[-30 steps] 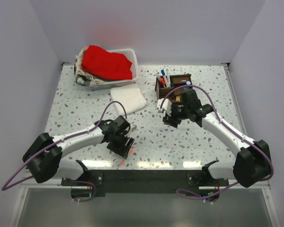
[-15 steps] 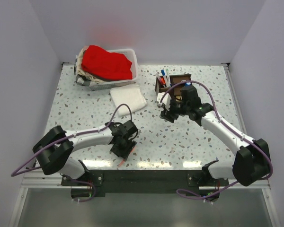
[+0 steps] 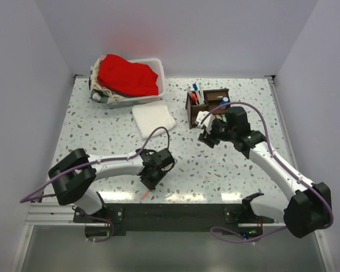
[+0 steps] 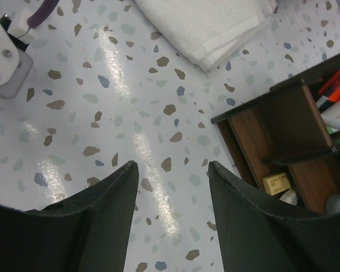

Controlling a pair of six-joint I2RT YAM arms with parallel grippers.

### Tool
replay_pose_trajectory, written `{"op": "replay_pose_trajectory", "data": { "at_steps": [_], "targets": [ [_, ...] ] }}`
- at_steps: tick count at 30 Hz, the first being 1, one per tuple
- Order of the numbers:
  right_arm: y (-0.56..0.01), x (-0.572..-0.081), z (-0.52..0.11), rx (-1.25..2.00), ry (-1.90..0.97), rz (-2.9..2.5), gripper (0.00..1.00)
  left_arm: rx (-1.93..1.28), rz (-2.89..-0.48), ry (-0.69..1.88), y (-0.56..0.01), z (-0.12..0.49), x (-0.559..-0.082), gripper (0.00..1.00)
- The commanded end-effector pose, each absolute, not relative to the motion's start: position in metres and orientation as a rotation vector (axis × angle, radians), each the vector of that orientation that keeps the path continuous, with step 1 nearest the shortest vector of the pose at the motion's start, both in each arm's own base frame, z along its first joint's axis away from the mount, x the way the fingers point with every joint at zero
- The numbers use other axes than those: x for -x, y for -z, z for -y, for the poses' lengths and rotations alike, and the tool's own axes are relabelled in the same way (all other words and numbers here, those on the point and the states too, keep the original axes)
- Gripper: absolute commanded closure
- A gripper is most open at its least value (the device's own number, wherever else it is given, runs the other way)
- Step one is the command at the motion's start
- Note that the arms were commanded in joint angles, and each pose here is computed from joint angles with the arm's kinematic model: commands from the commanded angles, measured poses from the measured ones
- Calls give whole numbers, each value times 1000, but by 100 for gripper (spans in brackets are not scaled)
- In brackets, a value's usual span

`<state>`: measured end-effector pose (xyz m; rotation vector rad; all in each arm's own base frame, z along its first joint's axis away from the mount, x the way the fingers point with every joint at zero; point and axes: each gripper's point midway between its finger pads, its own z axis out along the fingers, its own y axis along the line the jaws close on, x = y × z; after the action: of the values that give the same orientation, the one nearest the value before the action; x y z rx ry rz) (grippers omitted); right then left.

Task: Sort the stationery into containers
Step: Pick up the pen from the corner of the board.

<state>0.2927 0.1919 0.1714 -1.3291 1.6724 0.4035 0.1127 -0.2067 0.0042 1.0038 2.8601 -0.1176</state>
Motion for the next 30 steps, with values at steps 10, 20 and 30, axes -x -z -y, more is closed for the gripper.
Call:
{"op": "replay_pose_trajectory", "data": {
  "at_steps": [10,20,30],
  "targets": [
    [-175,-281,-141,1264,-257,-1830,39,-1250,-2658,174,38,270,-171,91],
    [-159,-210,-130,1405,-413,-1902,37,-1176,-2602,147,43,263,-225,99],
    [-144,-235,-159,493,-736,-2584,46,-992,-2520,179,19,240,-250,100]
  ]
}}
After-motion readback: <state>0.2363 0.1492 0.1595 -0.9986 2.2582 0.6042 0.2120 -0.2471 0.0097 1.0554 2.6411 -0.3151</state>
